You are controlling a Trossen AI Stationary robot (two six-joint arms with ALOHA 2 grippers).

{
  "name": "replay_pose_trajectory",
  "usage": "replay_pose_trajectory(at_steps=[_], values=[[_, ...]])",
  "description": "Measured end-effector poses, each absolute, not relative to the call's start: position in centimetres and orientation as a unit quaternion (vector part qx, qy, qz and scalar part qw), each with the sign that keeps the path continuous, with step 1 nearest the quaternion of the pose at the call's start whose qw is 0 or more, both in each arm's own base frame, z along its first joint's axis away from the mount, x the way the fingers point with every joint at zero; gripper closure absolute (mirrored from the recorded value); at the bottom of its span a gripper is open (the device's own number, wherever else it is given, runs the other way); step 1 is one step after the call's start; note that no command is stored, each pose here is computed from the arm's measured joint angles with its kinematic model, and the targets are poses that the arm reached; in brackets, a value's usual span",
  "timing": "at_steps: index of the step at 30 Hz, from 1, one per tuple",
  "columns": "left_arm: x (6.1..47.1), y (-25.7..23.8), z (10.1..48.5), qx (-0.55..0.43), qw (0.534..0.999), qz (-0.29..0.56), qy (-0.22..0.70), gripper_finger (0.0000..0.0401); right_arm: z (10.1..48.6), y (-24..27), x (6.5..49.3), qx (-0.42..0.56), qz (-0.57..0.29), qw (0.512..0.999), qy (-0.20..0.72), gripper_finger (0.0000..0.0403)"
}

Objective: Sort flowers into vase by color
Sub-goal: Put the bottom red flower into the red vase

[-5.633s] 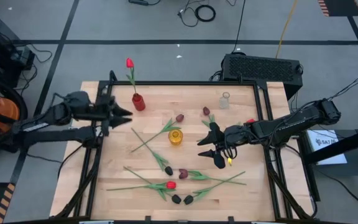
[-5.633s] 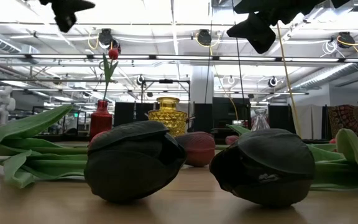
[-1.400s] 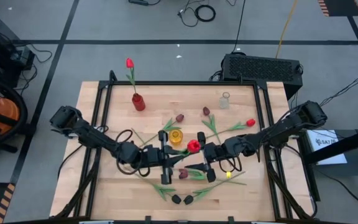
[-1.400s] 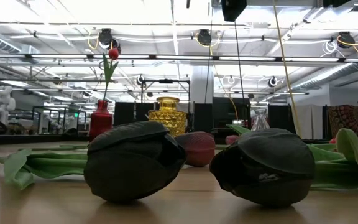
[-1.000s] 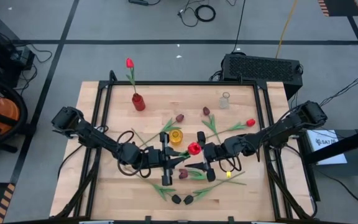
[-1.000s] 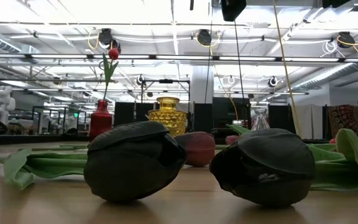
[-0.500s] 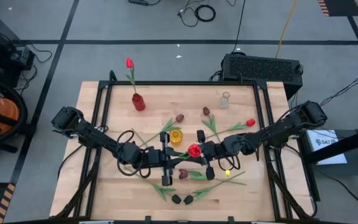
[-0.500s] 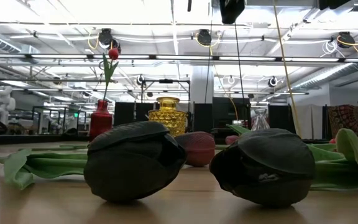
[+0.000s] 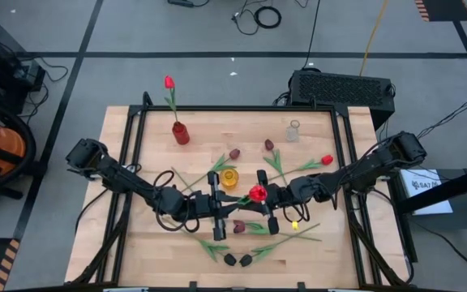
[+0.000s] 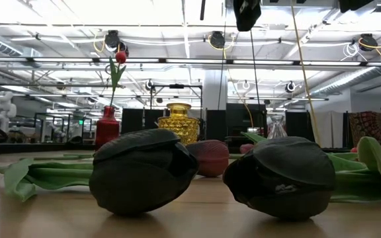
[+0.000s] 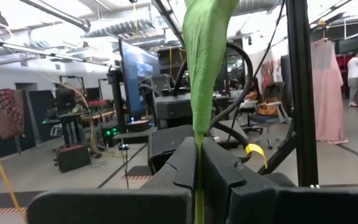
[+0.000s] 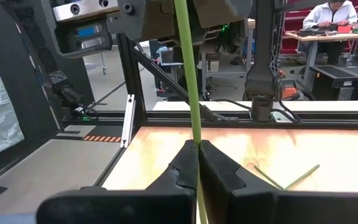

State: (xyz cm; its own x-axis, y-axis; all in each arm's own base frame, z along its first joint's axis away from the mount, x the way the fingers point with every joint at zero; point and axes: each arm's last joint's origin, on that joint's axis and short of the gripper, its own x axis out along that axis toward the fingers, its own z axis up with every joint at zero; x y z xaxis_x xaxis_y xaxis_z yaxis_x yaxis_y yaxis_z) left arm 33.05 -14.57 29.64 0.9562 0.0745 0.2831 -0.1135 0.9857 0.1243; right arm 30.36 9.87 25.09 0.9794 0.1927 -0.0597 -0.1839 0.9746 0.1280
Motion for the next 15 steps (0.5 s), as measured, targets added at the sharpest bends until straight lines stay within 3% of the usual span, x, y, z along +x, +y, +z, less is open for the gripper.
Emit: replay_pose_trajectory(at_steps=[10,15], values=[[32.98,-14.76,29.36,0.072,0.988,0.069,-0.122,0.0384,24.7,9.5,30.44,0.065,0.088,0.992,0.056,0.0403],[32.85,-14.91,29.24,0.076,0.988,0.078,-0.109,0.0357,24.63,9.52,30.43,0.064,0.088,0.992,0.06,0.0403]])
